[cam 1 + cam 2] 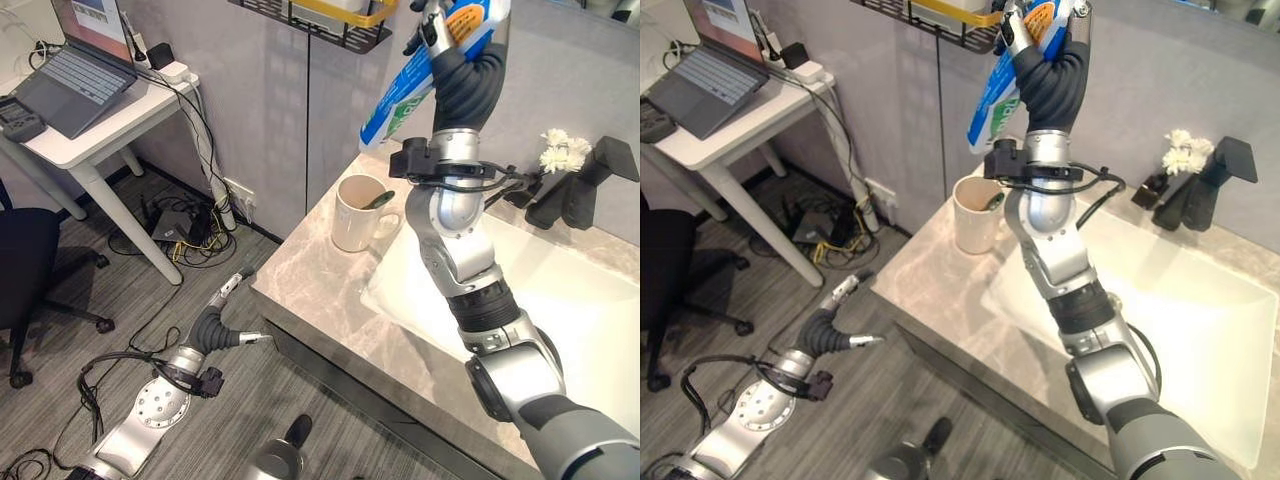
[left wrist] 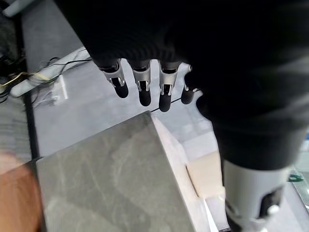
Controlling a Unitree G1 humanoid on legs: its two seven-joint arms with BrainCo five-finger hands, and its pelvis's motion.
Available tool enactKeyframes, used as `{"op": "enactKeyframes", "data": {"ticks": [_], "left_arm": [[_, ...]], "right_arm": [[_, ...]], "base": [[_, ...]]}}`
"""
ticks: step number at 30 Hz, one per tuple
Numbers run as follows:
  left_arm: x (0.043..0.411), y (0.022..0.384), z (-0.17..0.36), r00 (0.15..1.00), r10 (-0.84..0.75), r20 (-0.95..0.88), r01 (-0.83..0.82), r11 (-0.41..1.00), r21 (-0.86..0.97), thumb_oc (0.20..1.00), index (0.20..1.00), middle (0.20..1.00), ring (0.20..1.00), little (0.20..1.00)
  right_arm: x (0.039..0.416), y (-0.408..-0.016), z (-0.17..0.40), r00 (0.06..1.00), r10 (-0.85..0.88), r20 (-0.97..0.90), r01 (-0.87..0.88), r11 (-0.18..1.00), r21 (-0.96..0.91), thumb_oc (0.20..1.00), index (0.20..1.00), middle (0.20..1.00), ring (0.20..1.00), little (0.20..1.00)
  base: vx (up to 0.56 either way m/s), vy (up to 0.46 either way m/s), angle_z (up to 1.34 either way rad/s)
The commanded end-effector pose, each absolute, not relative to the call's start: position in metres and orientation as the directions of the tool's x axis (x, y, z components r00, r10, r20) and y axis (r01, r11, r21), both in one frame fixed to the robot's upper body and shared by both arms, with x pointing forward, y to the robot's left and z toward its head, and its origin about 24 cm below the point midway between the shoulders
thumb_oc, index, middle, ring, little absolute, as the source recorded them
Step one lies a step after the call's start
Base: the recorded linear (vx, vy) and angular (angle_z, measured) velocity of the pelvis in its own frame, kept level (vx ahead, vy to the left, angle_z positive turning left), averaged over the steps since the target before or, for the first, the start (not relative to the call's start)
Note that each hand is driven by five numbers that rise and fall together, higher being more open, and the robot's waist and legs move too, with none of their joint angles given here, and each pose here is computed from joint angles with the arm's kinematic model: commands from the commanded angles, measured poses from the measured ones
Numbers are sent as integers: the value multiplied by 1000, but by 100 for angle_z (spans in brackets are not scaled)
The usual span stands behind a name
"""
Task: Put brush and paste in cup on sink, flatten towel.
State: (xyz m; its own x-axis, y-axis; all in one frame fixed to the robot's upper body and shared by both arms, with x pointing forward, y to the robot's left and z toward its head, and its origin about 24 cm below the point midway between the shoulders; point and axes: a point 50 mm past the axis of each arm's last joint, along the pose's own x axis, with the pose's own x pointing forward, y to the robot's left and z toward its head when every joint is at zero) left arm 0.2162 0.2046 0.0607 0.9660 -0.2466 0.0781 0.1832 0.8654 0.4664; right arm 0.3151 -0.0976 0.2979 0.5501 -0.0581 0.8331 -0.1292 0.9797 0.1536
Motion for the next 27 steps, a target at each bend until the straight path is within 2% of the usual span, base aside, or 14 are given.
{"op": "enactKeyframes", "data": {"ticks": [1,14,27], "left_arm": [[215,207,59,969,-234,84,175,883,436,1000,1000,1000,1000,1000],[214,207,56,968,-245,63,190,869,458,1000,1000,1000,1000,1000],[213,207,56,969,-241,62,184,861,474,1000,1000,1000,1000,1000]], "right_arm": [[299,-106,310,445,-34,895,-114,989,94,200,200,200,200,200],[308,-99,298,510,6,860,-157,984,86,200,200,200,200,200],[308,-89,293,532,48,845,-217,973,82,200,200,200,200,200]], "base": [[0,0,0],[-4,1,-3],[0,0,0]]}}
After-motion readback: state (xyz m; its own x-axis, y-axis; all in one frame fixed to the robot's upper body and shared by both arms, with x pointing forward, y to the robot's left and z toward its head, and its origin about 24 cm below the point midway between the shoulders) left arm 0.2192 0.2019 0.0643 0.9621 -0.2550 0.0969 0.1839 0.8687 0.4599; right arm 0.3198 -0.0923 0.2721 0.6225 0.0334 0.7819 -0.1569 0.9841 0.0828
